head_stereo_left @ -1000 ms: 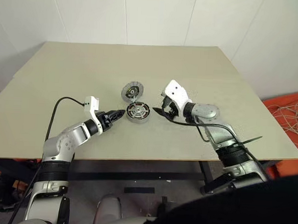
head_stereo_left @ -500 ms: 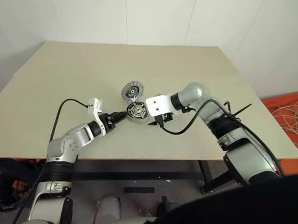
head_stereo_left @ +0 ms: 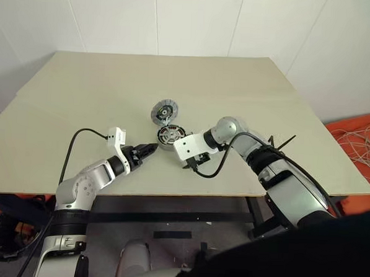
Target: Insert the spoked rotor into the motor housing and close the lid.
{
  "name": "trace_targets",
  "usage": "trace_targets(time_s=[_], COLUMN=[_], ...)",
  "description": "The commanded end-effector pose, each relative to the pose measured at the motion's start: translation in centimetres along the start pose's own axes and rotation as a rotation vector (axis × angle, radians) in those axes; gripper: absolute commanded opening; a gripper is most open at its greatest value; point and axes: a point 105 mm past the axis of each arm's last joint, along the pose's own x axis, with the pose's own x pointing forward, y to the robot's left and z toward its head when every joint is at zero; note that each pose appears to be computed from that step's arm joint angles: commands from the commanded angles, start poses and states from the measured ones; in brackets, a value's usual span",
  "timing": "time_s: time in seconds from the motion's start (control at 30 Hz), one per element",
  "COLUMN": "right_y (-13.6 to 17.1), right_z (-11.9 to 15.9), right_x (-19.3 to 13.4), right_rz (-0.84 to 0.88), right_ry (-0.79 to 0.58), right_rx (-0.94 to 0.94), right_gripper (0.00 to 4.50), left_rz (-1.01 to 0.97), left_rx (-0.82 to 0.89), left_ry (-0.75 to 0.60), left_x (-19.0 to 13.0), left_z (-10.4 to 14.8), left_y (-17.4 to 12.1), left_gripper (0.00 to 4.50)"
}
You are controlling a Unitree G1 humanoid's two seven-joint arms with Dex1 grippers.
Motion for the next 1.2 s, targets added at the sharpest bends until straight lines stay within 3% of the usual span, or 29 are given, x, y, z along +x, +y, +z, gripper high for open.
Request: trace_targets(time_s=[0.03, 0.47, 1.2], right_y=[-3.0, -4.5, -1.9], right_z=[0.5, 1.4, -0.5], right_x=[-2.2, -2.3, -1.3], right_rz=[-0.105, -0.154, -0.126], right_ry=[0.021, 0.007, 0.005], right_rx=[-0.045, -0.058, 0.011], right_gripper=[3.57, 3.57, 3.57], left_rz=[-0.029, -0.023, -0.017], left_rx=[0.025, 0.023, 0.035], left_ry=[-0.028, -0.019, -0.021], left_x=[0.1, -0.1, 0.0], left_z=[0.9, 0.6, 1.3], left_y=[-0.9, -0.9, -0.4], left_gripper=[2.55, 2.55, 2.55])
